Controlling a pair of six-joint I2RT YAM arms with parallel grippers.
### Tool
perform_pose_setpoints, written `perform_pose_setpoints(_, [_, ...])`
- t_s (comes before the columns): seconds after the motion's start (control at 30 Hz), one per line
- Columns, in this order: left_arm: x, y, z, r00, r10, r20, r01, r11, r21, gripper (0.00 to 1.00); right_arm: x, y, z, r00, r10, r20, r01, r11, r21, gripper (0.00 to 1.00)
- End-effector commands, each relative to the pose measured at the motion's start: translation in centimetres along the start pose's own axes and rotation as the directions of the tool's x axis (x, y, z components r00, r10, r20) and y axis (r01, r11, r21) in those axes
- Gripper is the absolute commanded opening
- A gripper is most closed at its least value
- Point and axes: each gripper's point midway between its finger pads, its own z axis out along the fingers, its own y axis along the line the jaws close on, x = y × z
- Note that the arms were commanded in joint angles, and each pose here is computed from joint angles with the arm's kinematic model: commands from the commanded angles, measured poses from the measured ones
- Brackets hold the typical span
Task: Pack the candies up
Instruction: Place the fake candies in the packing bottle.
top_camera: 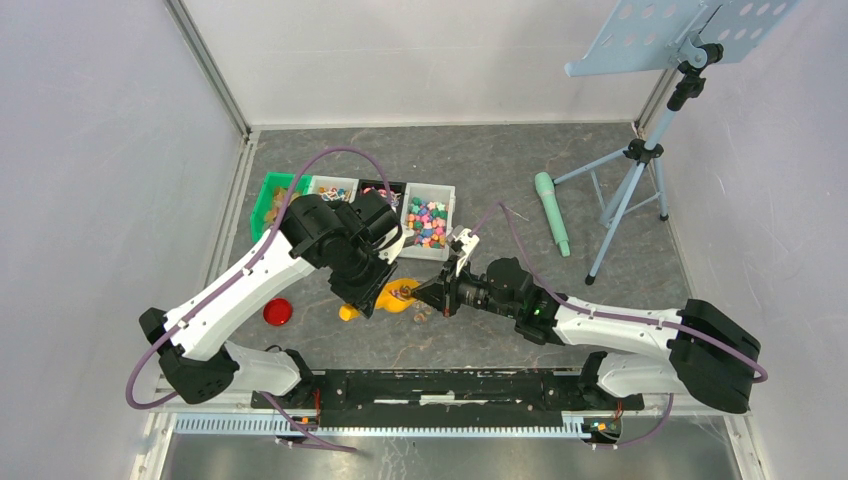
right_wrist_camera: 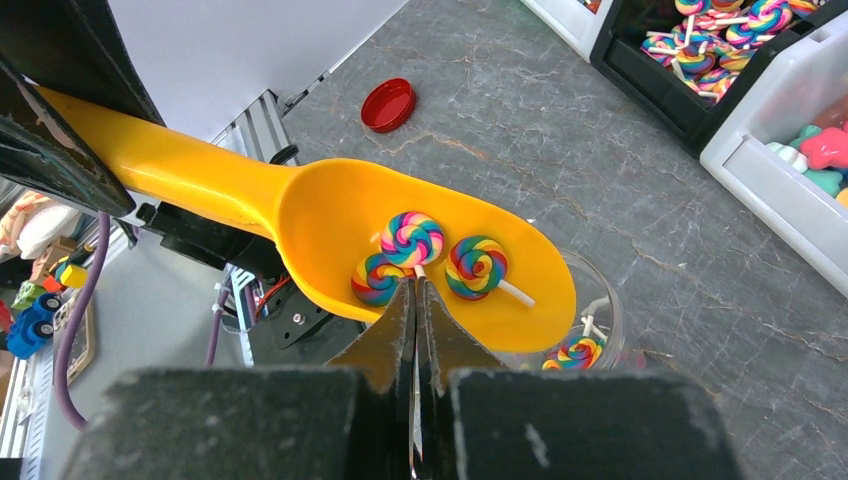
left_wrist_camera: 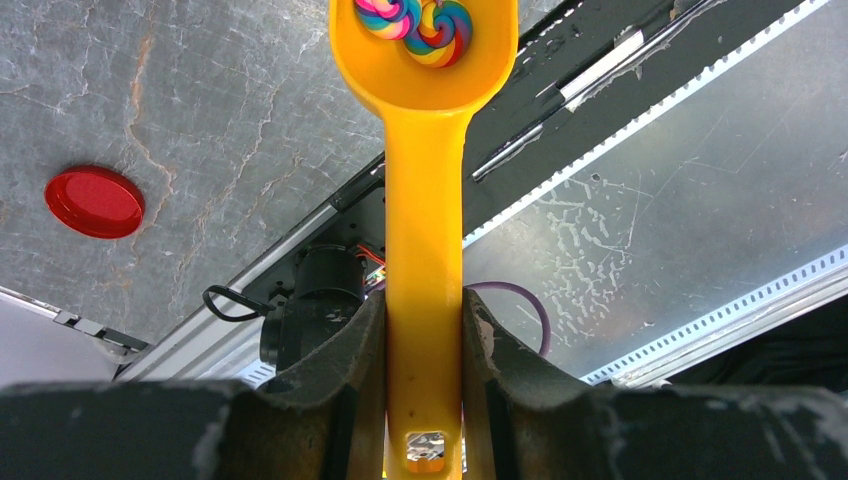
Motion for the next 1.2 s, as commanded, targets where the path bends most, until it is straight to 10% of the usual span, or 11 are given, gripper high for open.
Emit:
perform_pose_setpoints(0.0, [0.0,0.1,-1.3,1.000,-0.016,0.026,0.017,1.000,-0.016,0.02,-1.1,1.1,0.6,0.999,-0.033,0.022,0.033,0.999,-0.022,0.00])
perform_pose_setpoints(1.17, [-2.7,-0.6,-2.1,0.996,0.001,0.090,0.000,1.000,-0.003,0.02,0.4,1.3,0.6,0.999,-0.041,-0.016,0.041,0.999,-0.008,0.00])
